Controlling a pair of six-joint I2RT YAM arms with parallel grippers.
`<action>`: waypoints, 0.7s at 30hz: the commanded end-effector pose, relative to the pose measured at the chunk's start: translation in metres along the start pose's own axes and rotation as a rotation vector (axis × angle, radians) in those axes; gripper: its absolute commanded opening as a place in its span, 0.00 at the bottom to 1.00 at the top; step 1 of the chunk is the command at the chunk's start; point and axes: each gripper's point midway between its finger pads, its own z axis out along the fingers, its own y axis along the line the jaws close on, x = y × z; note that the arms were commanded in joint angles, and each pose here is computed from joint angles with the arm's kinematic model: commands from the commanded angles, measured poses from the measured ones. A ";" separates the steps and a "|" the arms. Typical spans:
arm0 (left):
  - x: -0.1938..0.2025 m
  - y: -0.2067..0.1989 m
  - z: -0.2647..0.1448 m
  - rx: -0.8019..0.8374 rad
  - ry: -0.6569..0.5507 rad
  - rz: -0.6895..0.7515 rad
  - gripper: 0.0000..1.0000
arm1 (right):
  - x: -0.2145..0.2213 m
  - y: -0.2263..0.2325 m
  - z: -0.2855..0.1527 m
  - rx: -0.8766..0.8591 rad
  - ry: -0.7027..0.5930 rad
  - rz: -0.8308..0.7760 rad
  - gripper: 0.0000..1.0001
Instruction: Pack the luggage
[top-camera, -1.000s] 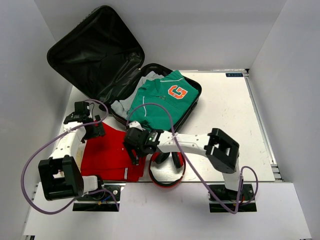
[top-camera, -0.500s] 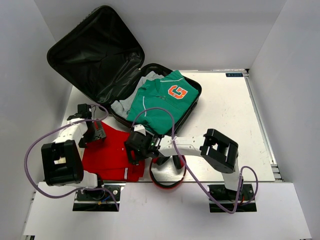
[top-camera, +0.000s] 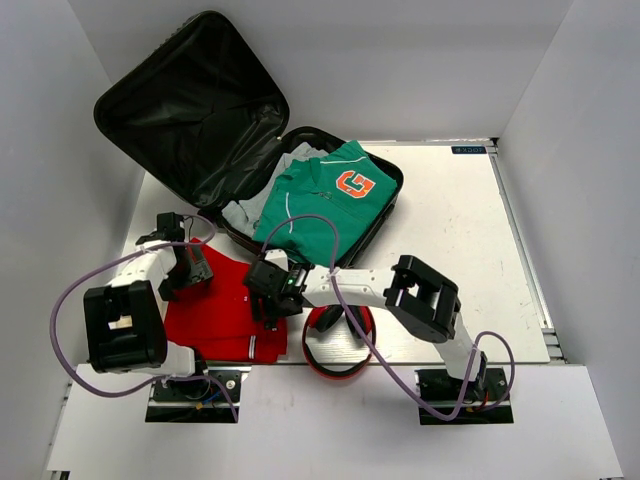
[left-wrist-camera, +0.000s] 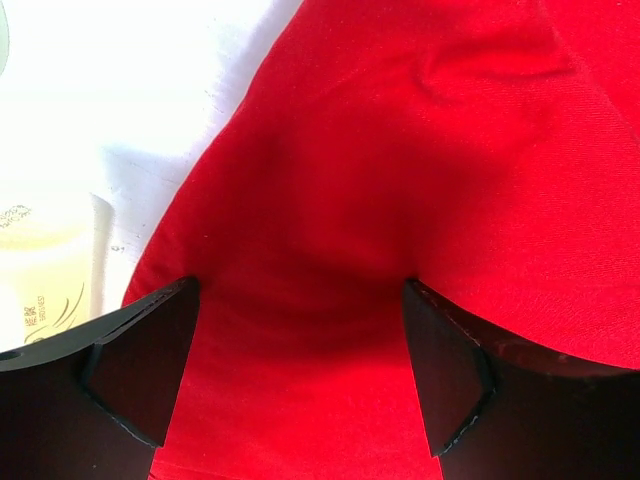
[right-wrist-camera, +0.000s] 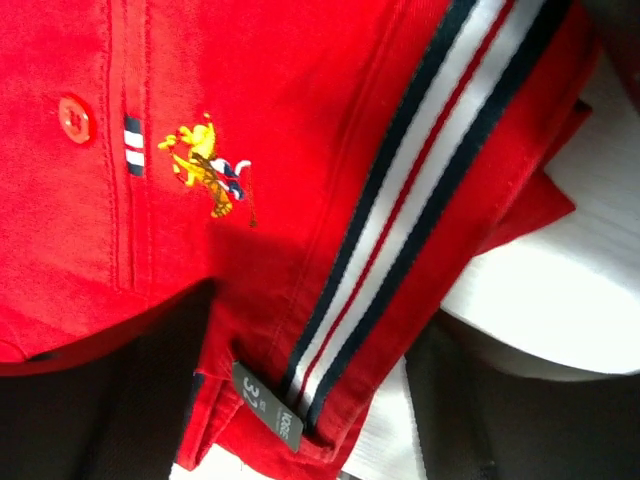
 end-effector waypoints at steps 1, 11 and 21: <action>0.005 0.002 -0.004 -0.001 -0.007 -0.009 0.92 | 0.034 -0.025 0.028 0.066 0.099 0.023 0.70; -0.003 -0.006 -0.021 0.059 -0.071 0.011 0.93 | -0.004 -0.018 0.008 -0.017 -0.054 -0.065 0.00; -0.032 -0.011 -0.079 0.133 -0.224 -0.012 1.00 | -0.061 0.003 -0.098 -0.176 -0.280 -0.667 0.00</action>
